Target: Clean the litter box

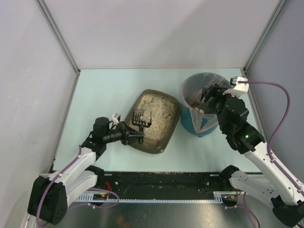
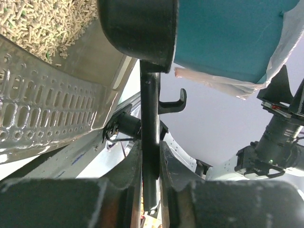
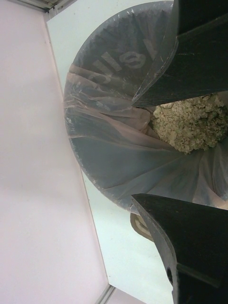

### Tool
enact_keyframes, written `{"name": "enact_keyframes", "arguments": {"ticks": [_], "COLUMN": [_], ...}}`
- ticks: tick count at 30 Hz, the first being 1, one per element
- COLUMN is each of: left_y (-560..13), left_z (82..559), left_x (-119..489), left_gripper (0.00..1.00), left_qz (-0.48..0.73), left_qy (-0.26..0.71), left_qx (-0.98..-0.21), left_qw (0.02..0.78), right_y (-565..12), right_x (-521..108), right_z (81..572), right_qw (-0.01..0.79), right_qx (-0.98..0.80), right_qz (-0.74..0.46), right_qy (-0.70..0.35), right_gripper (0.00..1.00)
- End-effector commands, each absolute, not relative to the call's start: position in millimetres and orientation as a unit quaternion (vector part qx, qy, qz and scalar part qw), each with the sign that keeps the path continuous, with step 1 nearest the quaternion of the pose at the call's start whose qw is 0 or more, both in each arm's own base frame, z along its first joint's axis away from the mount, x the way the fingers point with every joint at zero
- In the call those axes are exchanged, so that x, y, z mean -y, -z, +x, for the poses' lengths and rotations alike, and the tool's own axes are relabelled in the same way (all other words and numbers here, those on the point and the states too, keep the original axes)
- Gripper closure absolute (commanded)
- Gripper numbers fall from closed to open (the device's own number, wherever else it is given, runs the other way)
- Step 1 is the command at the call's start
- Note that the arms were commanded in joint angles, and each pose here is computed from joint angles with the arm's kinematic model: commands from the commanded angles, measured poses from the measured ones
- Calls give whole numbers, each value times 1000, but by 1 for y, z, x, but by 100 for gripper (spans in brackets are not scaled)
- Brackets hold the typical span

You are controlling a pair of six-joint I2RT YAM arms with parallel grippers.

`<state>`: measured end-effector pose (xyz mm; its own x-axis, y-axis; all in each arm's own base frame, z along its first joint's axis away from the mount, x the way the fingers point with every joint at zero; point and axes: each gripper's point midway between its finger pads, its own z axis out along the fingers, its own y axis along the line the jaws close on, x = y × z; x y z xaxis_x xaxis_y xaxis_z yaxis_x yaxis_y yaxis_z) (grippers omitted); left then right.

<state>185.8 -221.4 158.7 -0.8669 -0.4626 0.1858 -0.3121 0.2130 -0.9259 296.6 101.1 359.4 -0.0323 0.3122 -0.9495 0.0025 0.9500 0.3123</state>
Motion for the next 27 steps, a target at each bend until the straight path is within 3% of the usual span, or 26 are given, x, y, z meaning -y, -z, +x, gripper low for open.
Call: {"name": "enact_keyframes", "arguments": {"ticks": [1,5,9,12,14,18,22,25,27], "left_y": [-172,-166,-185,-155,-141,-167,-168,-176,-195], "left_z": [178,193,179,179,169,174,158,173,170], "left_x": [233,213,231,220,220,213,223,206,207], "left_gripper": [100,100,100,100,100,100,100,100,100], "left_qz": [-217,-235,-145,-140,-165,-147,-131,-195,-174], "left_qy": [594,580,602,584,603,629,644,669,701], "left_qx": [-771,-773,-774,-787,-773,-745,-744,-702,-671], "left_qw": [69,108,131,144,110,164,120,146,164], "right_y": [-371,-369,-367,-366,-368,-371,-364,-367,-368], "right_x": [-103,-101,-100,-100,-102,-100,-98,-101,-100], "right_z": [297,297,296,297,297,295,295,294,294], "right_qw": [700,698,697,695,697,700,694,695,696], "right_qx": [-694,-696,-698,-699,-697,-694,-702,-699,-698], "right_qz": [118,116,117,118,116,118,117,114,118], "right_qy": [-125,-121,-119,-117,-122,-121,-112,-121,-120], "right_gripper": [23,23,23,23,23,23,23,23,23]}}
